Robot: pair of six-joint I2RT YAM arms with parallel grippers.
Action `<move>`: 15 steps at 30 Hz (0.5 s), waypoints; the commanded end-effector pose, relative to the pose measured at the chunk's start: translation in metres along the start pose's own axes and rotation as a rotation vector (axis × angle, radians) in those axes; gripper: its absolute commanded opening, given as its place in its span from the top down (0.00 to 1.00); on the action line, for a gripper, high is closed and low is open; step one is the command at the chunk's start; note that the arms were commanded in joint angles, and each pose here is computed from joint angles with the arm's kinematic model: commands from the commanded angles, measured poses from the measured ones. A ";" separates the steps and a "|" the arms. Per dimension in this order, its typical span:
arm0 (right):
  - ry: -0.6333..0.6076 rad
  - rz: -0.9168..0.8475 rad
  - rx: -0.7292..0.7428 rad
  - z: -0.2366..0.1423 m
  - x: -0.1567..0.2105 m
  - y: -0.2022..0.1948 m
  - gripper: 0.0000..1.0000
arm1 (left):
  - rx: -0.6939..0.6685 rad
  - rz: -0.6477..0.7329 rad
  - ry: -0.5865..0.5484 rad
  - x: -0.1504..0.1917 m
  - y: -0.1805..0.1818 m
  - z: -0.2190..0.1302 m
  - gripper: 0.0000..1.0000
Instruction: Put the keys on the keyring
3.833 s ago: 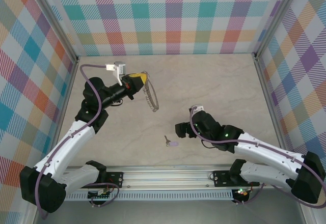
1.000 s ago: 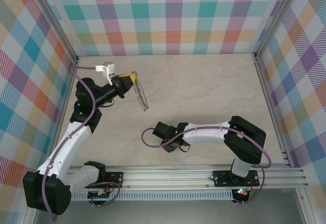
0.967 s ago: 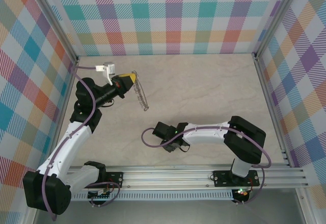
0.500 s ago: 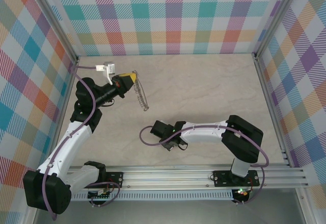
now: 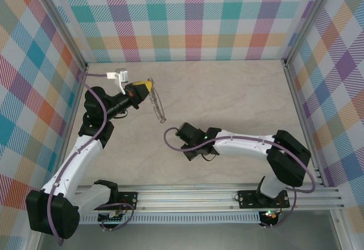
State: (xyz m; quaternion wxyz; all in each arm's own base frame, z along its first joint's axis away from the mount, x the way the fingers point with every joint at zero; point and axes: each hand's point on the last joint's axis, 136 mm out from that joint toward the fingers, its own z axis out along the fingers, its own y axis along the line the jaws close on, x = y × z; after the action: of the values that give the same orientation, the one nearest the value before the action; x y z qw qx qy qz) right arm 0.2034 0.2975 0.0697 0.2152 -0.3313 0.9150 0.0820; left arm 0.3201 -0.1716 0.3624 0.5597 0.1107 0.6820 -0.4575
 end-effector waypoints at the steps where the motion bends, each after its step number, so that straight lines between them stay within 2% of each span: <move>1: -0.011 0.084 -0.100 -0.009 0.005 0.003 1.00 | 0.047 0.044 -0.058 -0.022 -0.016 -0.006 1.00; 15: -0.171 0.323 -0.285 -0.050 -0.001 -0.024 1.00 | 0.076 0.023 -0.041 -0.015 -0.016 -0.003 1.00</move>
State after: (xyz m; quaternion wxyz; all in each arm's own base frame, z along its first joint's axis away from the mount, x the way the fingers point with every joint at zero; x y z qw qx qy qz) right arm 0.2025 0.2608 0.1017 0.2215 -0.2189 0.9227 0.2272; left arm 0.3168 -0.1743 0.3645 0.5526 0.1137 0.6785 -0.4705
